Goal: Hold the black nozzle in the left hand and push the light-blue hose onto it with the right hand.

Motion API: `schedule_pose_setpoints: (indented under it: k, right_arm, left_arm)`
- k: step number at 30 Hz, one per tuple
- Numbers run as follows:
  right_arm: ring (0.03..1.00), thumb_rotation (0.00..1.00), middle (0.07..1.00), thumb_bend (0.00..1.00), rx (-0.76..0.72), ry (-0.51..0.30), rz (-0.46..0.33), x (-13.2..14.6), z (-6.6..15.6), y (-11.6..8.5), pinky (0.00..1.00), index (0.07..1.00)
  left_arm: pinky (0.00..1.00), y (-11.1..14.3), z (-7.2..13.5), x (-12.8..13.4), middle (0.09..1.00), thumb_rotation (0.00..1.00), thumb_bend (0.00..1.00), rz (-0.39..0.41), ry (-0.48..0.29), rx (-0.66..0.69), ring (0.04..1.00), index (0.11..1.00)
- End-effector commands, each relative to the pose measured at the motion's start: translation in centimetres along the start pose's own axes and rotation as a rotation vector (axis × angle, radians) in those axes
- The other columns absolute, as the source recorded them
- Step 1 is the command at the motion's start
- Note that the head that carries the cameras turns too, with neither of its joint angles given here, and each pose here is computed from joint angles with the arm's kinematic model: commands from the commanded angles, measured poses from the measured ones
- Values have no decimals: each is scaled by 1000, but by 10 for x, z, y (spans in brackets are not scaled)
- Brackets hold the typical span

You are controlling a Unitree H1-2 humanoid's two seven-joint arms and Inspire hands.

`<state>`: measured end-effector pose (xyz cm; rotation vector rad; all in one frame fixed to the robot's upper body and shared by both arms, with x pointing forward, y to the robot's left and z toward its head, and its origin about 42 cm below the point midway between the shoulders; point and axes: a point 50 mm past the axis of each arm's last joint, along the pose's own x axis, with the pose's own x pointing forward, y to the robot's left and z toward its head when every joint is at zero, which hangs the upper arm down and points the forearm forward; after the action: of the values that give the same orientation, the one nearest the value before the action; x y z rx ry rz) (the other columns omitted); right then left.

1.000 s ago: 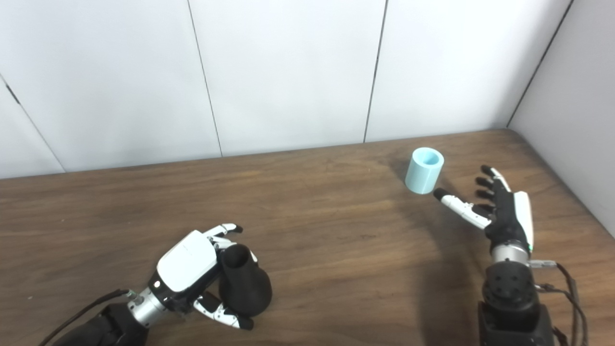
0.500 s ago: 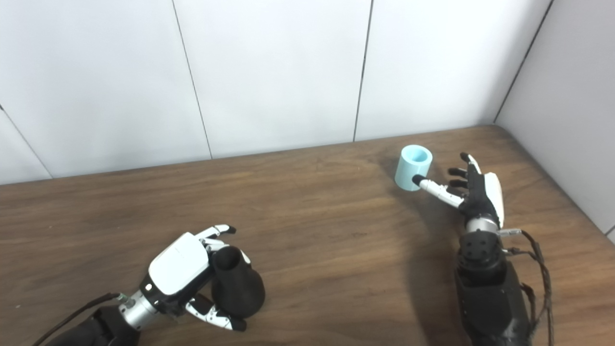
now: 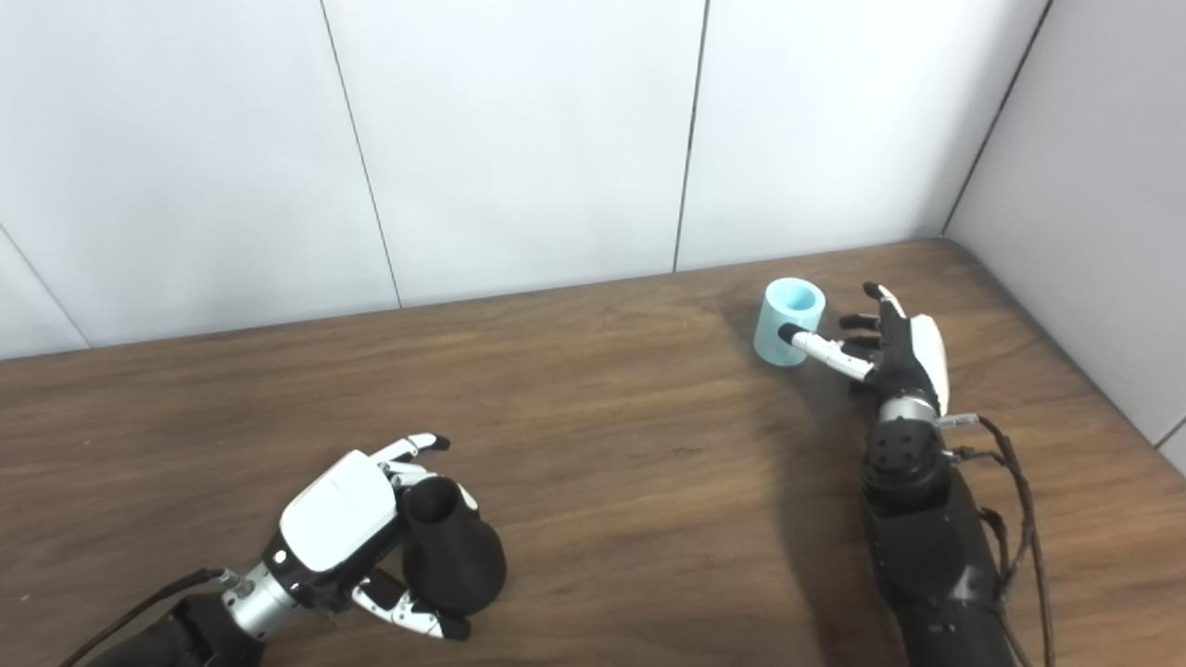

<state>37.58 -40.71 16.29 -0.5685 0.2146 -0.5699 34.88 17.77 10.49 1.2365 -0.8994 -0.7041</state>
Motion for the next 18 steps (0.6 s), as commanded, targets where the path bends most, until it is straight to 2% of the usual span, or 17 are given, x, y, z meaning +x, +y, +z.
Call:
schedule_pose_setpoints:
  k: [1, 2, 3, 5, 7, 8, 9, 10, 11, 12, 13, 15, 17, 18]
  right_arm:
    - [608, 455, 681, 1000, 12, -113, -17, 14, 30, -9, 463, 873]
    - [562, 445, 643, 1000, 15, -118, -13, 14, 32, -8, 422, 865]
    - [561, 432, 647, 1000, 28, -120, -1, 14, 33, -6, 413, 861]
    - [528, 408, 620, 1000, 34, -109, 25, 16, 36, -4, 382, 910]
    - [424, 442, 504, 1000, 20, -102, 40, 17, 39, -1, 299, 947]
    - [392, 444, 474, 1000, 15, -100, 44, 16, 41, 0, 273, 950]
    - [302, 439, 399, 1000, 17, -98, 49, 16, 43, 2, 209, 956]
    - [263, 434, 358, 1000, 21, -100, 57, 16, 44, 4, 178, 962]
    - [453, 417, 541, 1000, 21, -104, 65, 15, 45, 6, 279, 954]
    - [623, 407, 685, 1000, 10, -111, 72, 15, 46, 8, 426, 951]
    - [651, 409, 700, 1000, -1, -120, 78, 15, 47, 10, 448, 945]
    - [421, 401, 497, 1000, -1, -140, 92, 14, 48, 14, 289, 939]
    - [405, 382, 459, 1000, 3, -158, 102, 13, 49, 19, 261, 938]
    - [448, 377, 501, 1000, -2, -167, 103, 12, 50, 21, 291, 936]
  left_arm:
    - [798, -93, 58, -101, 449, 0, 518, -415, 10, -105, 532, 522]
    - [795, -92, 58, -100, 451, 0, 519, -411, 8, -109, 530, 521]
    - [789, -92, 58, -100, 450, 0, 519, -410, 6, -110, 526, 522]
    - [785, -91, 59, -99, 458, 0, 520, -412, 4, -111, 526, 516]
    - [780, -90, 60, -99, 458, 0, 520, -409, 3, -113, 526, 515]
    - [779, -90, 60, -99, 460, 0, 520, -408, 3, -113, 526, 513]
    - [778, -90, 60, -99, 462, 0, 521, -409, 3, -111, 526, 512]
    - [777, -90, 60, -98, 462, 0, 521, -411, 1, -109, 527, 513]
    - [776, -89, 60, -98, 462, 0, 521, -413, 1, -109, 528, 514]
    - [777, -89, 61, -98, 461, 0, 521, -413, 1, -108, 529, 514]
    - [776, -89, 61, -98, 456, 0, 520, -409, 0, -108, 527, 517]
    - [768, -88, 62, -97, 448, 0, 520, -403, -1, -108, 522, 521]
    - [761, -88, 63, -96, 435, 0, 519, -400, -1, -113, 518, 524]
    - [760, -88, 63, -96, 433, 0, 518, -399, -2, -113, 519, 524]
